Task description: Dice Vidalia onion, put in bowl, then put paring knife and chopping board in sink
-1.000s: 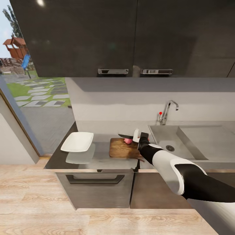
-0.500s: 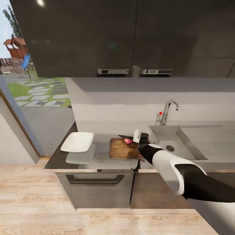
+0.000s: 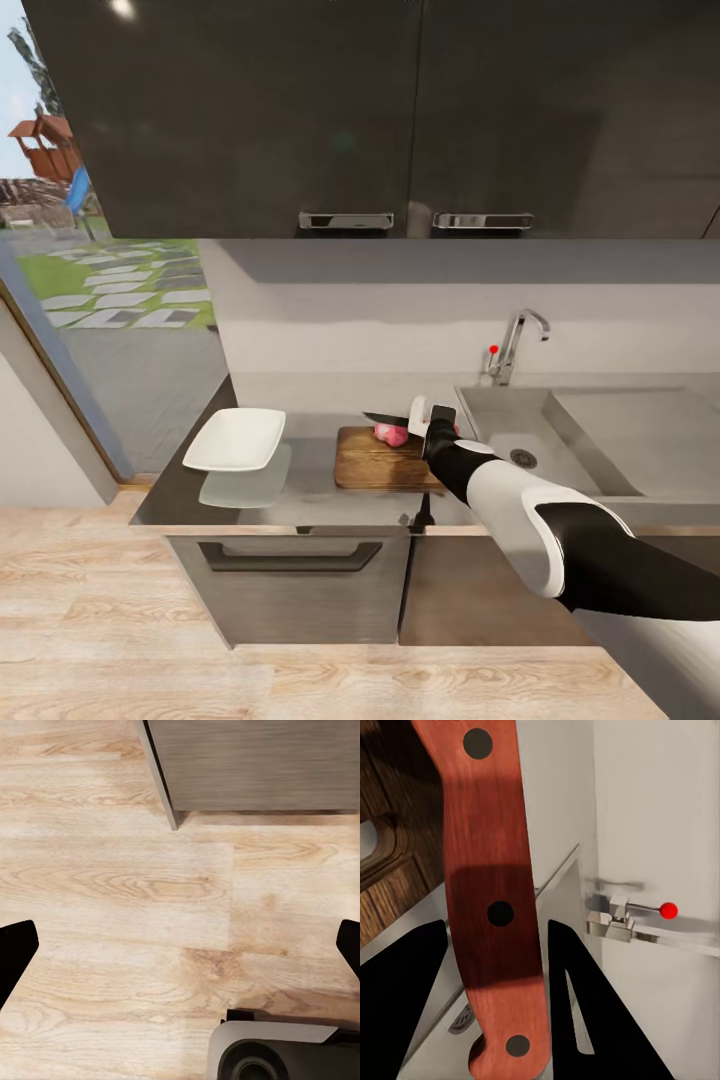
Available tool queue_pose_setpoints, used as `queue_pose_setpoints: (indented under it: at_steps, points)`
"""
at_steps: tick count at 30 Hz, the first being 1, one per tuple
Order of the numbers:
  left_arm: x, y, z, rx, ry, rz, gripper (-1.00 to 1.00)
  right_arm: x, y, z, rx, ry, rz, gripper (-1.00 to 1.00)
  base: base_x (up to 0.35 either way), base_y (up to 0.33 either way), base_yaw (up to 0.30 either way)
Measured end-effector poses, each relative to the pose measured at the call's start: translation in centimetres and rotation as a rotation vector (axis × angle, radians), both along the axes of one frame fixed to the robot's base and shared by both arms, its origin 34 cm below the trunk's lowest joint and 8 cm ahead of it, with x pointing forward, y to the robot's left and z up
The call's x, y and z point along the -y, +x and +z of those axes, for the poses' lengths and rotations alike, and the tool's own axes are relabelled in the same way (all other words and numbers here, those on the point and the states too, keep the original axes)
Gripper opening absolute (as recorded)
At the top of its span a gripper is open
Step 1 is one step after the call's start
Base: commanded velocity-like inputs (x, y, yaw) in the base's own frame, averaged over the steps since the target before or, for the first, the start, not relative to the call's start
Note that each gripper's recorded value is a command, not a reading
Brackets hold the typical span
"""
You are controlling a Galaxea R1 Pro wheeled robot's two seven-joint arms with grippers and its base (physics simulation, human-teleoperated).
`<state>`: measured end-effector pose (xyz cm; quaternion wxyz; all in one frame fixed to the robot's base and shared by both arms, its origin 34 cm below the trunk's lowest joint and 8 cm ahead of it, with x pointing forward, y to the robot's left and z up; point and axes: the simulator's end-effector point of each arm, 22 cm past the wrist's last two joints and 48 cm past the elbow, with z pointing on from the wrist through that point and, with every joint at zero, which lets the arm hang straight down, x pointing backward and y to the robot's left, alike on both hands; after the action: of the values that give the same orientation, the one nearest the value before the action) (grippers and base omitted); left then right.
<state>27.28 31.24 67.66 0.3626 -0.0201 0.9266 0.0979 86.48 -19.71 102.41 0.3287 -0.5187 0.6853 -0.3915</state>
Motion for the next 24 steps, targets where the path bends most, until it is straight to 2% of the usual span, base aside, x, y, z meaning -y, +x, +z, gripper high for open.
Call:
queue_pose_setpoints:
  at_steps: [24]
  points:
    - [0.02,0.00,0.00,0.000,0.000,-0.001,1.00,0.01,0.00,0.00,0.001,0.000,0.000,-1.00,0.000,0.000,0.000]
